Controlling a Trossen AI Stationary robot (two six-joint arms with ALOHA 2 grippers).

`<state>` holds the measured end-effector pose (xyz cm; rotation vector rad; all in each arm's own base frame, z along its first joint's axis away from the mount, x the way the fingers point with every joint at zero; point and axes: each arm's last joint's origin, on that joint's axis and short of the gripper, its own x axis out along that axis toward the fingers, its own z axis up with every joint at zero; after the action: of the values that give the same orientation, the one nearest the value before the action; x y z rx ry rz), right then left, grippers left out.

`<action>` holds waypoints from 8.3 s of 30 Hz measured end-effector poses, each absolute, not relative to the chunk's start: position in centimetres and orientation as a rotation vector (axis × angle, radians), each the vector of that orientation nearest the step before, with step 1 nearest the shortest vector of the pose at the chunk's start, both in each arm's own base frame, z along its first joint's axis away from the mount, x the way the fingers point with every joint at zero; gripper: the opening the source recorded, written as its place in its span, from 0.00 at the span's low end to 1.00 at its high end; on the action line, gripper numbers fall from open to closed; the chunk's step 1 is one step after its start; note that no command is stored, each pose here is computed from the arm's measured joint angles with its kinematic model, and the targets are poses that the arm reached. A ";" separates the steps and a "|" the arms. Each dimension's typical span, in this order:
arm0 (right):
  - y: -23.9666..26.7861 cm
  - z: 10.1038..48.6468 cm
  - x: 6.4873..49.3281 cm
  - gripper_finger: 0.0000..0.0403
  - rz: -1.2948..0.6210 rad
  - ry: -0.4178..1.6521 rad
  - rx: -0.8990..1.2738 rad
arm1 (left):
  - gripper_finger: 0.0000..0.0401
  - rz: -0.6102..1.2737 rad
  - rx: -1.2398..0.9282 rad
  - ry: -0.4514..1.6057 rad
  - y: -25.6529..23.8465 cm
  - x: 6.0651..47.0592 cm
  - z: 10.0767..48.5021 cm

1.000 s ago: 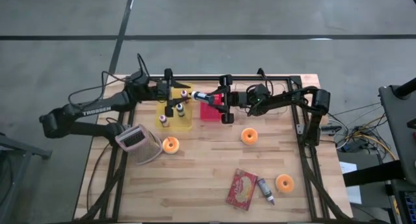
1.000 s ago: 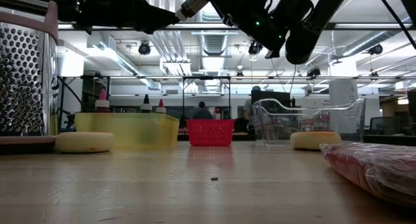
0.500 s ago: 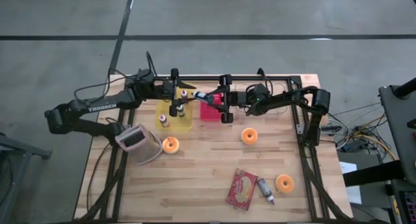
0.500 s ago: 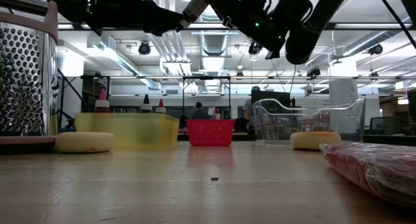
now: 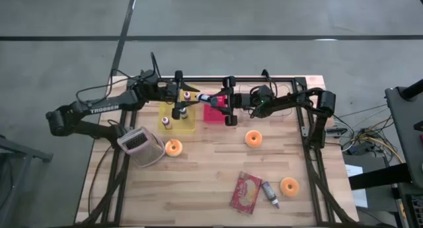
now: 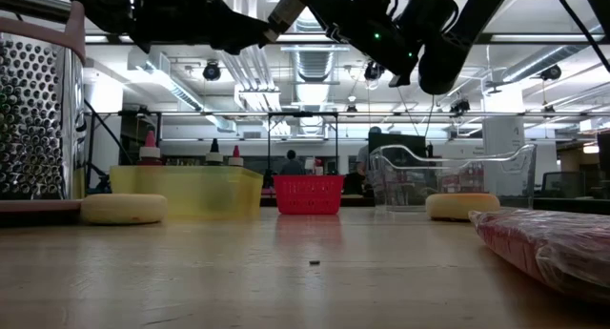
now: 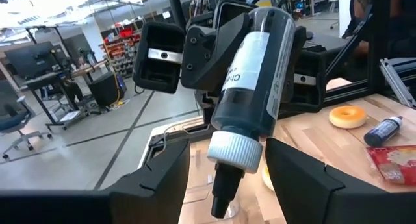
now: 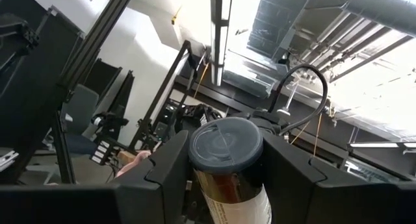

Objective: Pick & Place Food Item
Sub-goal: Put the black food coloring bottle into the yellow bin

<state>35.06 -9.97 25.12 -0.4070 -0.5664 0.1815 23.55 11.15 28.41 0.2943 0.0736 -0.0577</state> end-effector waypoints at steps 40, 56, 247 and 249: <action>-10.0 25.2 35.1 0.42 0.180 -0.568 -0.407 | 0.51 -0.082 0.324 0.105 11.8 24.9 28.0; -10.0 25.2 35.1 0.42 0.178 -0.569 -0.406 | 0.34 -0.091 0.323 0.103 11.8 24.9 28.0; -11.9 22.7 35.9 0.78 0.031 -0.274 -0.368 | 0.32 0.384 -0.069 2.103 22.7 28.2 20.3; -11.9 22.7 35.9 0.78 0.031 -0.275 -0.368 | 0.32 0.381 -0.075 2.101 22.7 28.2 20.3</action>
<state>35.91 -11.86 22.68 -0.3683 -0.2748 0.0310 28.25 22.73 20.26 -0.0751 2.1011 0.3809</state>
